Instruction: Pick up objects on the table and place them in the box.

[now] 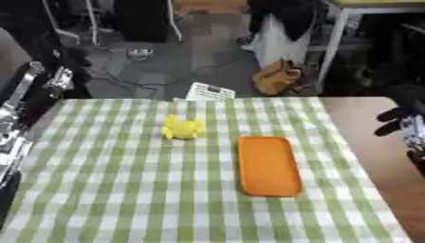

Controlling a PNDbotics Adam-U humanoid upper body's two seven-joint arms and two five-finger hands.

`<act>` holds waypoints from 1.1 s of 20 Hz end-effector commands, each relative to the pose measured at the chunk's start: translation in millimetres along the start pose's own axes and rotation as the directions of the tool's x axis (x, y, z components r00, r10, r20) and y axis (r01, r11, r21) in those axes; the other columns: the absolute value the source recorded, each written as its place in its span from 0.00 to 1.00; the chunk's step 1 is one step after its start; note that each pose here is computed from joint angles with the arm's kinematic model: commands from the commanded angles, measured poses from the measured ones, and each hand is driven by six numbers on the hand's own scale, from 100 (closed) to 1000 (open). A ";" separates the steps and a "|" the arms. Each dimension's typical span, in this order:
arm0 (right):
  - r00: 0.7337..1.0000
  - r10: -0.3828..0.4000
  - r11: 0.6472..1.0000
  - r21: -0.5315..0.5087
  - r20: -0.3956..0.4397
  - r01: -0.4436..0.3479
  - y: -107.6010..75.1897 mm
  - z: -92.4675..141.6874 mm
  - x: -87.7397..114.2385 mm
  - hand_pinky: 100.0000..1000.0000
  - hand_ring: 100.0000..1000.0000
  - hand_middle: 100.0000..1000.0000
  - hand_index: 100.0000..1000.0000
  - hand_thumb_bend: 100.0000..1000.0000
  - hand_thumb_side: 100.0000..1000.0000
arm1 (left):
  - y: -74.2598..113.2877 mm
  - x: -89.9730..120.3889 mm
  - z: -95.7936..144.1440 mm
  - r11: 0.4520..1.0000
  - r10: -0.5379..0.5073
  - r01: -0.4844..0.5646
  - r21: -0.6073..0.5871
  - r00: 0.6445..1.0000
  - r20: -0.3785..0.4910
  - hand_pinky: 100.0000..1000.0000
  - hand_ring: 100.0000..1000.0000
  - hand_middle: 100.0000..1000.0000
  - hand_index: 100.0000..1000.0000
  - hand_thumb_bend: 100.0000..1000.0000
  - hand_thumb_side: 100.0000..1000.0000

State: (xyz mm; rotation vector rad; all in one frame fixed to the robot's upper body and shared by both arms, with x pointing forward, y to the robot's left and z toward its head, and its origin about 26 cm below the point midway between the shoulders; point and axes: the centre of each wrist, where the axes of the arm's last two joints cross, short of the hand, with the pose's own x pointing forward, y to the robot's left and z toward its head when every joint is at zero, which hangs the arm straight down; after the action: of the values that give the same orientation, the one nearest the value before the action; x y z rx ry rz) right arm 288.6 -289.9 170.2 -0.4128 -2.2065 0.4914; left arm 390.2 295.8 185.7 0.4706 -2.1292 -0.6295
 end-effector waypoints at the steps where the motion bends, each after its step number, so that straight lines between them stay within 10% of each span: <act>1: 0.999 0.024 1.000 0.007 0.033 -0.024 -7.5 -3.3 7.3 0.47 0.56 0.71 0.73 0.00 0.66 | 0.9 0.9 -17.1 0.991 -0.132 0.132 -0.023 0.991 -0.011 0.57 0.55 0.61 0.80 0.00 0.55; 7: 0.999 0.022 1.000 0.010 0.033 -0.022 -7.1 -3.4 7.4 0.47 0.56 0.71 0.73 0.00 0.66 | -8.8 -4.6 -36.6 0.955 -0.281 0.278 -0.099 0.960 -0.016 0.58 0.57 0.64 0.81 0.00 0.47; 22: 0.999 -0.007 0.999 0.045 0.047 0.005 -1.2 -6.1 9.7 0.46 0.56 0.71 0.73 0.00 0.67 | -43.0 17.3 -121.3 0.754 -0.480 0.474 -0.456 0.870 0.110 0.67 0.71 0.80 0.88 0.48 0.39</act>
State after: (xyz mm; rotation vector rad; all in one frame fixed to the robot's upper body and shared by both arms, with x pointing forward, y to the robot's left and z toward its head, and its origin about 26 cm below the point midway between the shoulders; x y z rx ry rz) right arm 288.9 -285.1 168.8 -0.3712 -2.2005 0.5235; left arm 480.6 221.3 224.1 0.7234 -1.7624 -1.3588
